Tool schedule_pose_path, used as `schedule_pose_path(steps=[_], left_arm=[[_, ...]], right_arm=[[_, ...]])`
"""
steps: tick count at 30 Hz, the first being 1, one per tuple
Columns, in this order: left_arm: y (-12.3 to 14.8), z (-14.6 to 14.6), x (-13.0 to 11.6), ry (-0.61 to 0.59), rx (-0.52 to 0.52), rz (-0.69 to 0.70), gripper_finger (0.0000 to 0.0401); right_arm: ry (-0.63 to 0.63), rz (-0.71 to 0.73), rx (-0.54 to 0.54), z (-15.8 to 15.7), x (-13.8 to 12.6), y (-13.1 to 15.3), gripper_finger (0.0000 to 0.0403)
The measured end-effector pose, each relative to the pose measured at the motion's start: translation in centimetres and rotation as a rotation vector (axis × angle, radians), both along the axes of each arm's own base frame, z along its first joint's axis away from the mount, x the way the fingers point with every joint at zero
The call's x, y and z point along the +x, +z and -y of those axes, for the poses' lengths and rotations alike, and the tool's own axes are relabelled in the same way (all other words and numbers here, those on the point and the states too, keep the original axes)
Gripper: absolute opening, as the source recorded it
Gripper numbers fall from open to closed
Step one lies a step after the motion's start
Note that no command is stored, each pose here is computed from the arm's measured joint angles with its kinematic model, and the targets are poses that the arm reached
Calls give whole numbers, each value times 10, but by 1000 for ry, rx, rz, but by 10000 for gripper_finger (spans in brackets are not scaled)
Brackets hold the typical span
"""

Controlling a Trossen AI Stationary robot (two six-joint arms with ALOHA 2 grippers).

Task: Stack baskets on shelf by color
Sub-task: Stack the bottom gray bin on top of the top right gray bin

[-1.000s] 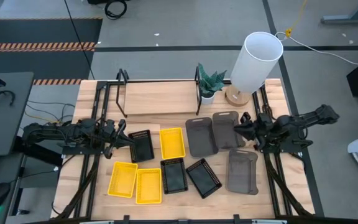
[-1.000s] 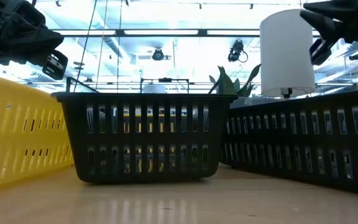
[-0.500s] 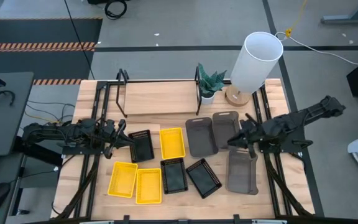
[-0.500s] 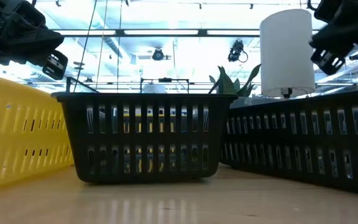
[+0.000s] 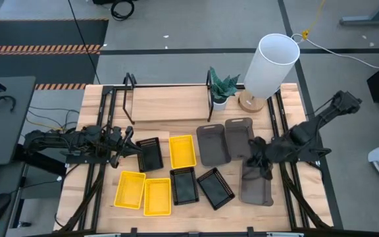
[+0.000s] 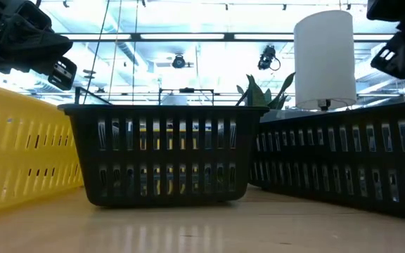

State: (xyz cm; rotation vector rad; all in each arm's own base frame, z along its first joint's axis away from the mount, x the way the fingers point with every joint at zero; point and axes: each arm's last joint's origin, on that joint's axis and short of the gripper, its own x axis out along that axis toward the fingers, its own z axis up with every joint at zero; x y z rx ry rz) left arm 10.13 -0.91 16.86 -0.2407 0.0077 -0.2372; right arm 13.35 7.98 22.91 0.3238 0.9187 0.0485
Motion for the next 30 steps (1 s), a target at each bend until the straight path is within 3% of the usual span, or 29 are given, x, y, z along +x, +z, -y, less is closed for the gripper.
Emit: schedule_pose_path(steps=[7,17,30], left_arm=[[0,0,0,0,0,0,30],[0,0,0,0,0,0,37],[0,0,0,0,0,0,33]], right_arm=[[25,-232,-128,-14,4,6,77],[110,-401,-140,-54,26,-1,159],[187,-451,-98,-126,50,9,222]])
